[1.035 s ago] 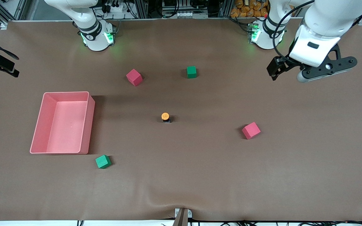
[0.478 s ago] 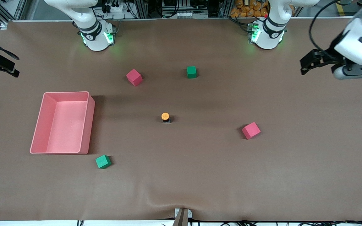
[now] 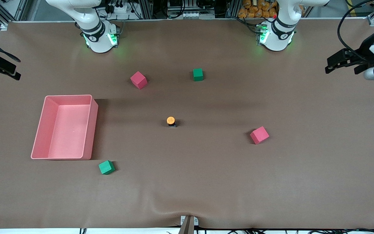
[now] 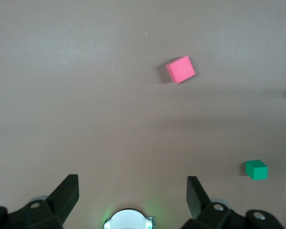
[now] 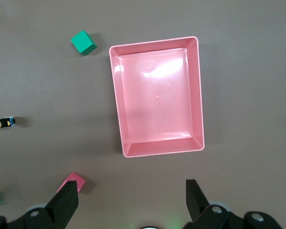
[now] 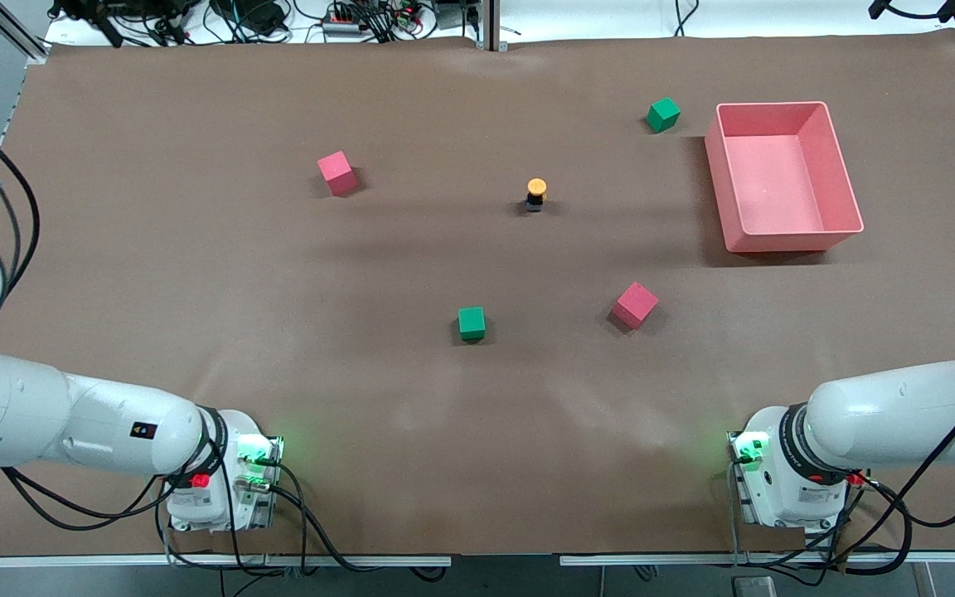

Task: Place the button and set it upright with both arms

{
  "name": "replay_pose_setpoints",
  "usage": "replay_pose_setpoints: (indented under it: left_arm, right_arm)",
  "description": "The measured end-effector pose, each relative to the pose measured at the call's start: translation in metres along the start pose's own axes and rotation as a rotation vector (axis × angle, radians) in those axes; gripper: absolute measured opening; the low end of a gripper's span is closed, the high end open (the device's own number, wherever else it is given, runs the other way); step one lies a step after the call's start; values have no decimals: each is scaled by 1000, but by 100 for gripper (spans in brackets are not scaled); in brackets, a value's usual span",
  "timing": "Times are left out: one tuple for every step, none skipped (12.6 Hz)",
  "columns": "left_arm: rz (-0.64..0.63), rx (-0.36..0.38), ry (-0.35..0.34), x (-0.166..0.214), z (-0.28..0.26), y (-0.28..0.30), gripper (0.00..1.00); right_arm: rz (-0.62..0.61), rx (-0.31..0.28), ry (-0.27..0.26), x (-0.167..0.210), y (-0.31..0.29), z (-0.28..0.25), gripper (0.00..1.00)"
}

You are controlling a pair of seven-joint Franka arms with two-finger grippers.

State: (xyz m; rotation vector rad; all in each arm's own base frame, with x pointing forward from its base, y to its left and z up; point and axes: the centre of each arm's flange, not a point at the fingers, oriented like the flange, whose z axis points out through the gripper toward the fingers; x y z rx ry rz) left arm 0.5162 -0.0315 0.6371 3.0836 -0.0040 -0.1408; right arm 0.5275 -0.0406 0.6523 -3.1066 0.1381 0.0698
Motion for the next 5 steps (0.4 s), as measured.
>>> replay_pose_setpoints:
  left_arm:
    - [-4, -3, 3, -4, 1, -6, 100]
    - [-9, -5, 11, -7, -1, -11, 100]
    - [-12, -6, 20, -8, -4, -14, 100]
    - [-14, -5, 27, -8, -6, -14, 100]
    - [-14, -2, 31, -8, -7, -13, 100]
  right_arm:
    - [0, 0, 0, 0, 0, 0, 100]
    - [0, 0, -1, 0, 0, 0, 100]
    - [0, 0, -1, 0, 0, 0, 100]
    - [0, 0, -1, 0, 0, 0, 100]
    - [0, 0, -1, 0, 0, 1, 100]
